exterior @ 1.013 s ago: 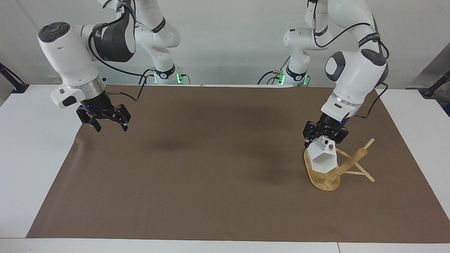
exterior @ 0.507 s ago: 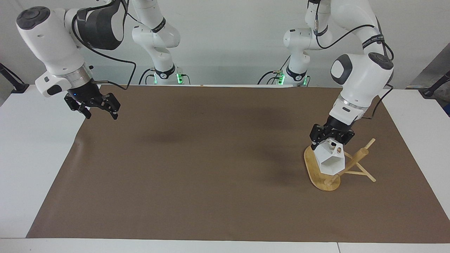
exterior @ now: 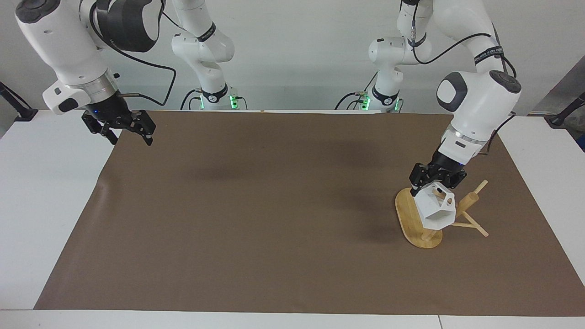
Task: Hang cup on rack
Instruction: 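Hang the cup on the rack peg and open the left gripper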
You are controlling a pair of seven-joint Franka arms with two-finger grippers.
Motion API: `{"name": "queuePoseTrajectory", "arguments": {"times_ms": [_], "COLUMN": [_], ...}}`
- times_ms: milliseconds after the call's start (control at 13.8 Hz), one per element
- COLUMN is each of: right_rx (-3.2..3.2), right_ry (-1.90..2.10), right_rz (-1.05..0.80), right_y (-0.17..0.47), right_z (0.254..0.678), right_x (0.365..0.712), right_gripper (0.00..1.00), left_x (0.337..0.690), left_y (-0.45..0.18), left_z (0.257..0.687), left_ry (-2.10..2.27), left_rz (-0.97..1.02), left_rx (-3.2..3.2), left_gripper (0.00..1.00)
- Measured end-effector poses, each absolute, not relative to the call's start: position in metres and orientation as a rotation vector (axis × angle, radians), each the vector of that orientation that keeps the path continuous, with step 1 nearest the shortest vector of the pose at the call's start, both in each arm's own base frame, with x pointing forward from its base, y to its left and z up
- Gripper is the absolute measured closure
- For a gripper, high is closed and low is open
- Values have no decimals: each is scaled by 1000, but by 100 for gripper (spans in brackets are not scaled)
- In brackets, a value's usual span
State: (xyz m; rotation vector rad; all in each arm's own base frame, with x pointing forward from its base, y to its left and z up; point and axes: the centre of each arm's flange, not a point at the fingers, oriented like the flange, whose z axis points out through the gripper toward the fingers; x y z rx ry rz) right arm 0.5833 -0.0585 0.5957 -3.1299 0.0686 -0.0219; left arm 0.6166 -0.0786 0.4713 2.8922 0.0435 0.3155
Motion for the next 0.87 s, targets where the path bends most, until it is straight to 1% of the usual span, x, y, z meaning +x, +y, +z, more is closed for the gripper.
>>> {"name": "queuePoseTrajectory", "arguments": {"times_ms": [289, 507, 579, 868], "right_rx": [-3130, -3130, -3130, -3130], "right_ry": [66, 62, 62, 62], "right_rz": [-21, -21, -21, -21], "right_y": [-57, -56, -56, -56], "right_z": [596, 596, 596, 596], "right_x": [583, 583, 583, 583], "right_gripper": [0, 0, 0, 0], "left_x": [615, 614, 611, 598], "left_y": [-78, -75, -74, -59], "left_z": [471, 480, 486, 513], "left_ry": [49, 55, 53, 38], "left_rz": [292, 309, 300, 295], "left_rx": [2888, 2885, 2887, 2917], "left_gripper": [31, 3, 0, 0]}}
